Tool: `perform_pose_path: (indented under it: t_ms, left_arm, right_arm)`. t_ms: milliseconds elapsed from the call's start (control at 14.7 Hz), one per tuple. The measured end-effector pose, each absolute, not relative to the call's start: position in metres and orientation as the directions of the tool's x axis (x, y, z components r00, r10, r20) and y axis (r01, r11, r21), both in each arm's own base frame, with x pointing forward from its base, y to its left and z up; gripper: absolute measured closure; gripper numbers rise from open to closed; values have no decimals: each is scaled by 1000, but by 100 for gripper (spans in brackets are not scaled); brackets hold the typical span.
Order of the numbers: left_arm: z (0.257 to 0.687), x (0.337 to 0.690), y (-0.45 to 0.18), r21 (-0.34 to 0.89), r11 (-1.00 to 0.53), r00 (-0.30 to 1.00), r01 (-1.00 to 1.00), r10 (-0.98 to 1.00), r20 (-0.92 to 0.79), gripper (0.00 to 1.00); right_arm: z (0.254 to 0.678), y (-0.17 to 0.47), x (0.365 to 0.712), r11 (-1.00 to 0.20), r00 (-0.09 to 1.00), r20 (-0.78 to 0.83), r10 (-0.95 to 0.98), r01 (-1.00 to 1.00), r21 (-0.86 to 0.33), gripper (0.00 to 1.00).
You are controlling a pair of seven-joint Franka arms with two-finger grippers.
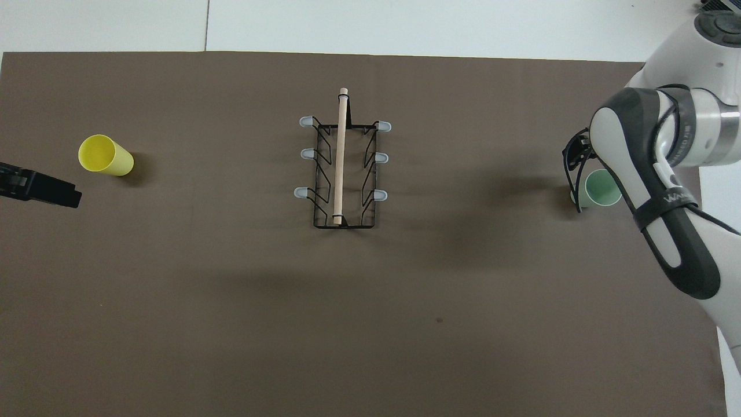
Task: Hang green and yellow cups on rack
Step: 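Move the right gripper down over the pale green cup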
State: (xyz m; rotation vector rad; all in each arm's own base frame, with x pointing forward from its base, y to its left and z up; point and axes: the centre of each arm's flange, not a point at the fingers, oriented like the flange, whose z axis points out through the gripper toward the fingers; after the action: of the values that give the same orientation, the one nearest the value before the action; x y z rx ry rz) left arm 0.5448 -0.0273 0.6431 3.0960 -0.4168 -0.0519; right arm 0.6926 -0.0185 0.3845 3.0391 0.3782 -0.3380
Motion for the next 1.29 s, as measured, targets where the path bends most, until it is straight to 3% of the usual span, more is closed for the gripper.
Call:
perform_pose_path:
  t_ms: [204, 544, 884, 1292]
  left_arm:
    - [643, 545, -27, 22, -964, 964, -264, -265, -31, 0]
    - [643, 545, -27, 22, -964, 964, -264, -265, -31, 0]
    - [643, 545, -27, 22, -964, 964, -264, -265, -32, 0]
    - [640, 539, -24, 30, -966, 963, -258, -260, -69, 0]
  right_arm:
    - [345, 9, 707, -885, 859, -306, 411, 456, 91, 0]
    - [310, 54, 697, -547, 518, -565, 643, 826, 135, 0]
    - [270, 82, 660, -257, 238, -753, 613, 962, 95, 0]
    - [231, 94, 633, -39, 55, -863, 502, 998, 40, 0]
